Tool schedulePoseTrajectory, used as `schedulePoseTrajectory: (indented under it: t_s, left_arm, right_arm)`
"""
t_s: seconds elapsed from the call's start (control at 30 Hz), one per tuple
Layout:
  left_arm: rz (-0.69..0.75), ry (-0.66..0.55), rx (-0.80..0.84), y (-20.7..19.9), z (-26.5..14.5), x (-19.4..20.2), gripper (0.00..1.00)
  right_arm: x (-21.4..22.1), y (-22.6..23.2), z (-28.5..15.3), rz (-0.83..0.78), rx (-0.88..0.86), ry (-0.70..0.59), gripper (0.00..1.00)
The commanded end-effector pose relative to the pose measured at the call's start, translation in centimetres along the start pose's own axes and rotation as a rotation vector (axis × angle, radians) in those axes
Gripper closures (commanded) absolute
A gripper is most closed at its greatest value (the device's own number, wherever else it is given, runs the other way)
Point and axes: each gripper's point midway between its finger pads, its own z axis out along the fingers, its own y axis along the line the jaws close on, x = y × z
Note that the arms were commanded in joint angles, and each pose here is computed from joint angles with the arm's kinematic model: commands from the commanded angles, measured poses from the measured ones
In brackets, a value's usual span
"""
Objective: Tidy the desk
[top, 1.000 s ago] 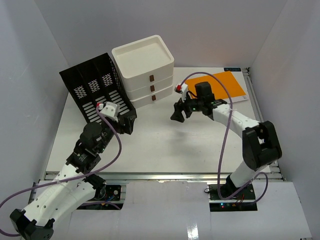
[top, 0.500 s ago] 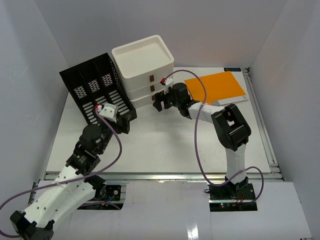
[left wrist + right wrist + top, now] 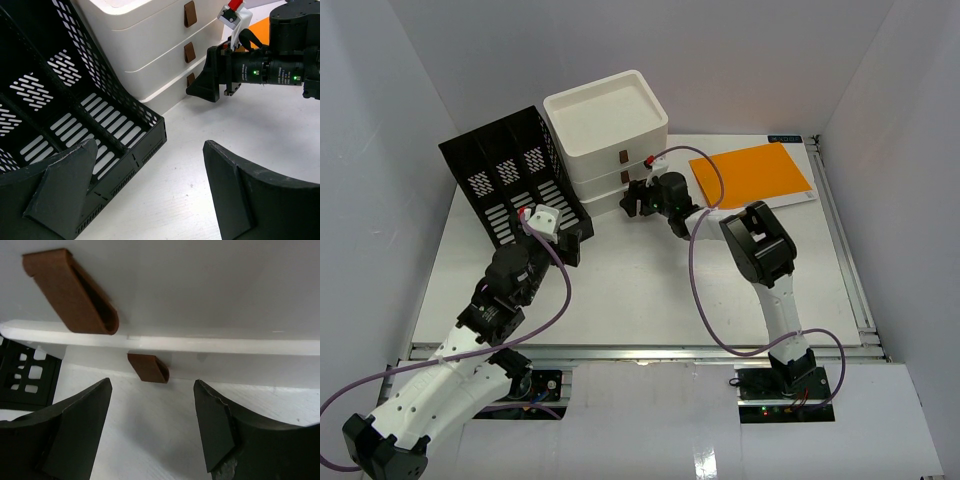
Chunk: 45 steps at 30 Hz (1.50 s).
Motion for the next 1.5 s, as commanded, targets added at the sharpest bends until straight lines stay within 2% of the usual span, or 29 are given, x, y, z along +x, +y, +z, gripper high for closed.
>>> schedulePoseTrajectory:
  t_s: [0.0, 0.33, 0.67, 0.83, 1.0, 1.2, 1.37, 1.4, 1.47]
  left_arm:
    - [0.018, 0.006, -0.015, 0.4, 0.0, 0.4, 0.02]
    - [0.022, 0.010, -0.018, 0.5, 0.0, 0.5, 0.02]
    - [0.022, 0.012, -0.017, 0.4, 0.1, 0.5, 0.02]
    - [0.020, 0.007, -0.013, 0.4, 0.0, 0.4, 0.02]
    - [0.017, -0.002, 0.000, 0.2, -0.1, 0.1, 0.02]
    - [0.006, -0.013, 0.029, -0.3, -0.3, -0.1, 0.02]
    - [-0.002, -0.020, 0.048, -0.6, -0.4, -0.3, 0.02]
    - [-0.003, -0.020, 0.057, -0.8, -0.4, -0.3, 0.02]
    - [-0.006, -0.019, 0.085, -1.3, -0.4, -0.2, 0.02]
  right_arm:
    - [-4.5, 0.4, 1.2, -0.014, 0.056, -0.152, 0.29]
    - [-4.6, 0.7, 1.8, -0.045, 0.054, -0.159, 0.53]
    - [-3.8, 0.7, 1.5, -0.055, 0.049, -0.139, 0.84]
    - [-3.5, 0.9, 0.4, -0.071, 0.044, -0.126, 0.91]
    - [-3.1, 1.6, -2.2, -0.077, 0.020, -0.110, 0.92]
    - [-2.0, 2.3, -7.6, -0.089, 0.003, -0.095, 0.92]
    - [0.8, 2.9, -11.2, -0.076, -0.025, -0.033, 0.92]
    - [0.7, 3.3, -11.6, -0.084, -0.046, -0.032, 0.89]
    - [1.4, 4.2, -12.6, -0.119, -0.102, -0.008, 0.70]
